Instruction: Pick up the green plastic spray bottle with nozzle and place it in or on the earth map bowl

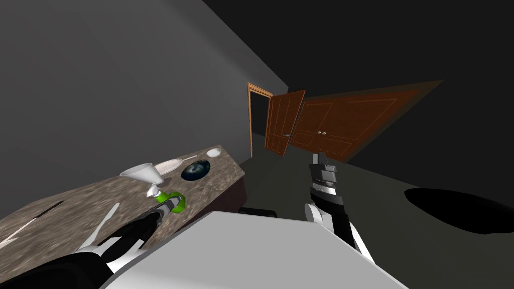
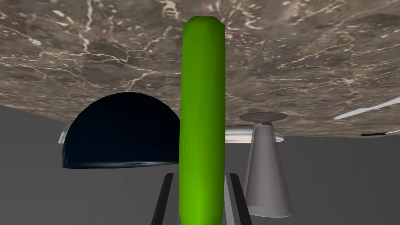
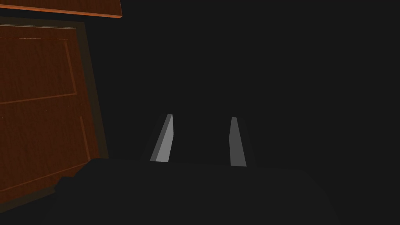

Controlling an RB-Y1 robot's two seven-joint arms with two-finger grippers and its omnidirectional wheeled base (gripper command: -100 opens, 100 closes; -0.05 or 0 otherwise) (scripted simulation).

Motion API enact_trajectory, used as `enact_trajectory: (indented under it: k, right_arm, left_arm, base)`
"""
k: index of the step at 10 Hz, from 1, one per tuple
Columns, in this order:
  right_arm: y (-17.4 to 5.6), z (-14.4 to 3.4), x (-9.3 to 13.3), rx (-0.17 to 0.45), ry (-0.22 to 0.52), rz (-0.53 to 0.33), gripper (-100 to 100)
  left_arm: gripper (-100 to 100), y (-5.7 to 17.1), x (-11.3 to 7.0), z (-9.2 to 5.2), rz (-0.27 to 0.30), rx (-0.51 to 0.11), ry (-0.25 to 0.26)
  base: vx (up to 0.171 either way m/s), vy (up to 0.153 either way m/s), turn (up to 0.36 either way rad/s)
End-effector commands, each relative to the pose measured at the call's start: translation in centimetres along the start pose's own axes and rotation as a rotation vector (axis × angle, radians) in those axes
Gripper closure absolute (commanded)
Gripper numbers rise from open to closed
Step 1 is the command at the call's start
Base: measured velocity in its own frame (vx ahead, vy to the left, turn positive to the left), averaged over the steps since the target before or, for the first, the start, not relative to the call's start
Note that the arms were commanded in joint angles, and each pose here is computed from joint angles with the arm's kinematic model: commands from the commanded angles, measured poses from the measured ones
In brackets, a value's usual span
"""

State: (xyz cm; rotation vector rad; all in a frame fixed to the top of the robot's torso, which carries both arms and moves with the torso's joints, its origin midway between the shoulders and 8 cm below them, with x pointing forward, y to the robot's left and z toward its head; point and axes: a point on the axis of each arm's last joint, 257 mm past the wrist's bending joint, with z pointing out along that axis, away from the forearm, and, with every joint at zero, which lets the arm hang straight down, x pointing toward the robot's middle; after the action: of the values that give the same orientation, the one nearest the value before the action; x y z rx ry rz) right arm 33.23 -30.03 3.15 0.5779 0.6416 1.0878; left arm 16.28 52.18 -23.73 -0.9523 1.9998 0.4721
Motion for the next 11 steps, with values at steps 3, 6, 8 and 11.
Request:
enact_trajectory:
  k: [3,6,8,11]
  right_arm:
    - [0.0,0.0,0.0,0.0,0.0,0.0,0]
    - [0.0,0.0,0.0,0.0,0.0,0.0,0]
    - [0.0,0.0,0.0,0.0,0.0,0.0,0]
    - [0.0,0.0,0.0,0.0,0.0,0.0,0]
  left_arm:
    - [100,0.9,-2.2,1.1,-0.008,-0.023,-0.022]
    - [100,1.2,-4.7,1.7,-0.022,-0.031,-0.049]
    - [100,1.4,-6.7,2.0,-0.034,-0.038,-0.069]
    - [100,1.9,-10.0,2.0,-0.056,-0.05,-0.099]
  base:
    - [-0.058,-0.006,-0.088]
    - [-0.052,0.002,-0.09]
    - [-0.05,0.007,-0.116]
    - [-0.057,0.008,-0.117]
